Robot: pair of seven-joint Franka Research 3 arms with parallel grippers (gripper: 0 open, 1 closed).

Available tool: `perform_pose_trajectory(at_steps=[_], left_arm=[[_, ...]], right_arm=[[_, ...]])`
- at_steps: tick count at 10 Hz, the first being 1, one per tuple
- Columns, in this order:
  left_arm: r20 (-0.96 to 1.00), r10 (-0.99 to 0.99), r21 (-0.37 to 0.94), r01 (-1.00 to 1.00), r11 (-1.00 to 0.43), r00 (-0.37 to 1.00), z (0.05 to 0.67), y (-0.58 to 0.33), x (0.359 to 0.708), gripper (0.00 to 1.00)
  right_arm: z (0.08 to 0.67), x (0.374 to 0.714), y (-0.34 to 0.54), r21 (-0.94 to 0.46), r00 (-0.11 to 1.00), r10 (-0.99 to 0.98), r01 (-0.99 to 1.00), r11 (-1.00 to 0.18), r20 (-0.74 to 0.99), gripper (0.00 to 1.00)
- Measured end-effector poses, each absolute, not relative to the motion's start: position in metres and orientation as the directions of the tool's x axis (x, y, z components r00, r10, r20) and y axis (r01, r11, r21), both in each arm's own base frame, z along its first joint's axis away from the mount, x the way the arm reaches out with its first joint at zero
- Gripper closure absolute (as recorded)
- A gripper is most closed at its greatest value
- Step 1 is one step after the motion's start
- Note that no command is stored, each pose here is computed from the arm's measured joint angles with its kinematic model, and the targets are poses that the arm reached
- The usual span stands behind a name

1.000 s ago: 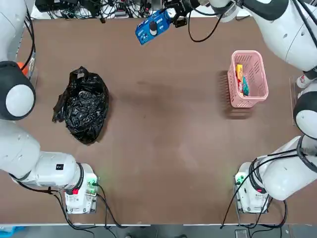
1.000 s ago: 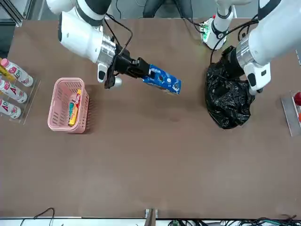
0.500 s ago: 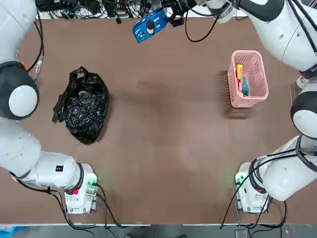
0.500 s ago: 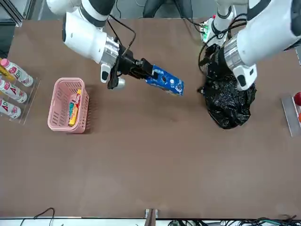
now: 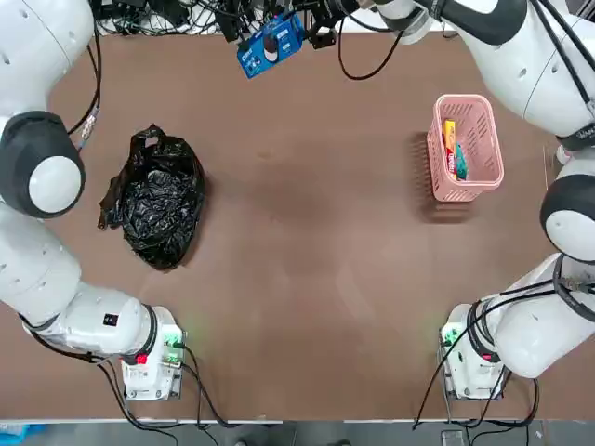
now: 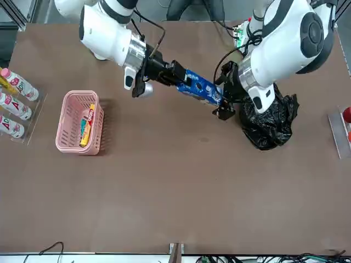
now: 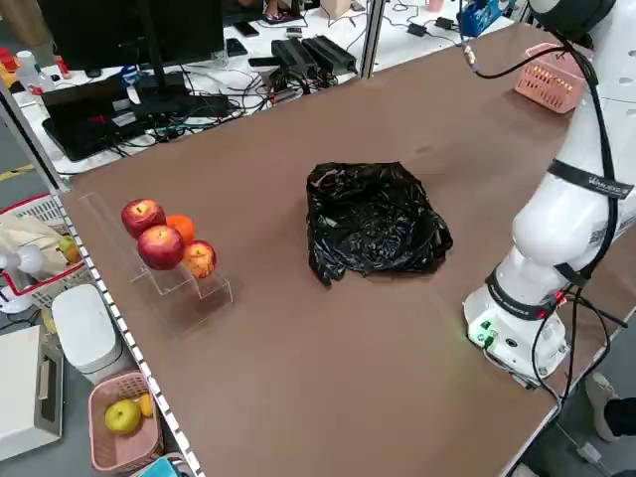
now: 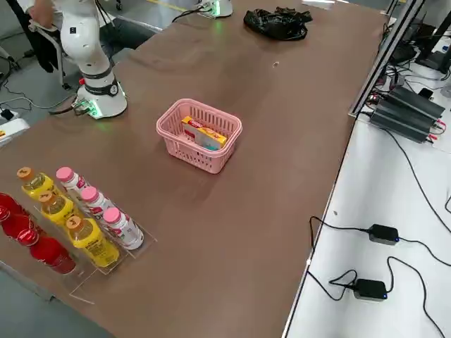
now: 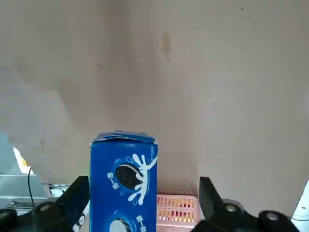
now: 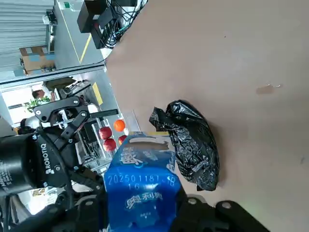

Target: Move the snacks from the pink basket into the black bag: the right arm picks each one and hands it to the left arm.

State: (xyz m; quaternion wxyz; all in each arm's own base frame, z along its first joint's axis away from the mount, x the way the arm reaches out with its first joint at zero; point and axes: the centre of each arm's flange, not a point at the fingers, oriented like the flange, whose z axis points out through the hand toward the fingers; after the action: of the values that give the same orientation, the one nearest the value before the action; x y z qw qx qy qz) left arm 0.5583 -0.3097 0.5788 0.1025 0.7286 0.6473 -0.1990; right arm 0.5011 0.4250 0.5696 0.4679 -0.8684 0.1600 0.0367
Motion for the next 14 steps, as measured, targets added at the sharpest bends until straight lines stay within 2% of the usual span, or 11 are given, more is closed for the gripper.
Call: perform_pose_trajectory(at_steps=[8, 10, 11, 13, 14], left_arm=[[-0.430, 0.889, -0.115, 0.967, -0.229, 0.159, 0.579, -0.336, 0.540, 0.00], [-0.432, 0.885, -0.134, 0.958, -0.253, 0.174, 0.572, -0.347, 0.534, 0.04], [-0.432, 0.885, -0.139, 0.957, -0.255, 0.173, 0.570, -0.347, 0.534, 0.10], [-0.432, 0.886, -0.139, 0.958, -0.249, 0.168, 0.570, -0.344, 0.536, 0.44], [-0.432, 0.886, -0.139, 0.958, -0.250, 0.168, 0.570, -0.344, 0.536, 0.48]], right_arm=[[0.570, 0.502, 0.425, -0.799, 0.943, -0.250, -0.322, -0.508, -0.221, 0.50], [0.570, 0.501, 0.425, -0.799, 0.943, -0.249, -0.321, -0.508, -0.221, 0.50], [0.570, 0.501, 0.426, -0.799, 0.943, -0.248, -0.321, -0.509, -0.221, 0.50], [0.569, 0.499, 0.428, -0.798, 0.945, -0.241, -0.319, -0.512, -0.223, 0.50], [0.569, 0.499, 0.428, -0.798, 0.945, -0.241, -0.319, -0.512, -0.223, 0.50]])
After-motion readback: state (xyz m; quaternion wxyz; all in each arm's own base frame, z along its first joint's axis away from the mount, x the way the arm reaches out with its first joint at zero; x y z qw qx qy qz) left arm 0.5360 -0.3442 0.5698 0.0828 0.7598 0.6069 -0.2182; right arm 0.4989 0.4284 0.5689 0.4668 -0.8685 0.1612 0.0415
